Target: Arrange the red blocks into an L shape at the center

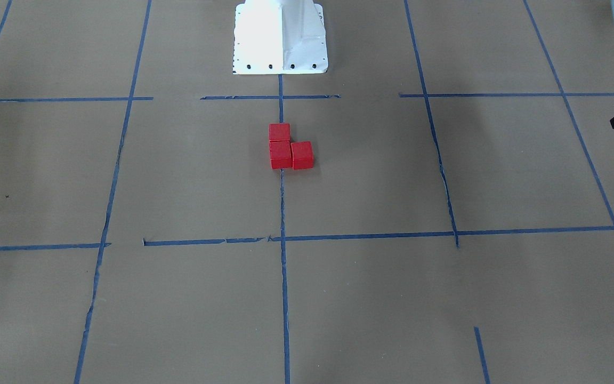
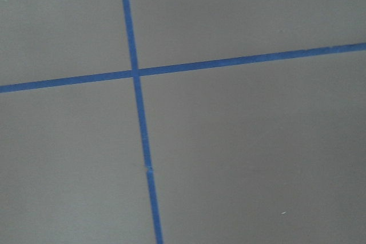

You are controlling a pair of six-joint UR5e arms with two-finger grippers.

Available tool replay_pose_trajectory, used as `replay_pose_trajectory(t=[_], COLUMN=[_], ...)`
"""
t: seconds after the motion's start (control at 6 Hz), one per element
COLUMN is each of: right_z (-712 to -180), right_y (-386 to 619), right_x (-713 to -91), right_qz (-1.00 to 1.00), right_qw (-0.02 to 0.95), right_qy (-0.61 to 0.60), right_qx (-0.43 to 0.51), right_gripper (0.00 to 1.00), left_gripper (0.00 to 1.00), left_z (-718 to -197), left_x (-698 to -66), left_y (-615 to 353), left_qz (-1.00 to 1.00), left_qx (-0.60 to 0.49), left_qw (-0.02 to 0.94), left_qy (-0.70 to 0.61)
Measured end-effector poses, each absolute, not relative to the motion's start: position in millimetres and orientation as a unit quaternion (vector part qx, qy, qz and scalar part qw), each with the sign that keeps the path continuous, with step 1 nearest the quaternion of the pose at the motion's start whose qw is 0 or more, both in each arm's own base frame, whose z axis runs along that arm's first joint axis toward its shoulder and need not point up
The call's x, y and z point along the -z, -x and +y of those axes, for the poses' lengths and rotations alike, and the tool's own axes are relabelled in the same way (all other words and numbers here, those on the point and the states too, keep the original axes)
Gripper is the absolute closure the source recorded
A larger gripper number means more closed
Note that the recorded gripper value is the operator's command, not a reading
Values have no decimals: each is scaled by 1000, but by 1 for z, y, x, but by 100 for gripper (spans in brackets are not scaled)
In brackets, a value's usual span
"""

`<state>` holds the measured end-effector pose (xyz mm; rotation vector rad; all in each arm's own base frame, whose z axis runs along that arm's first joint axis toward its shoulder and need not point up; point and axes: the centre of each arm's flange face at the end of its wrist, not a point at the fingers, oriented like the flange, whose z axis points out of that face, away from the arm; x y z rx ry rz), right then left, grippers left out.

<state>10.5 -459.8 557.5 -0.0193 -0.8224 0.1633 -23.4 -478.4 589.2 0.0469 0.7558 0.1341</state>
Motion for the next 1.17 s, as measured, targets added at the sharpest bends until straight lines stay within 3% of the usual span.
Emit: replay_pose_trajectory(t=[1.17], right_z=[-414], right_y=[-24], right_x=[-604], right_qz=[-382], right_qw=[924], right_qy=[24], right_qx=[-21], right_gripper=[0], left_gripper=[0], left_z=[-466], left_x=[-625], left_y=[53], left_qz=[396], left_qx=[-15], left_qw=[918], left_qy=[23])
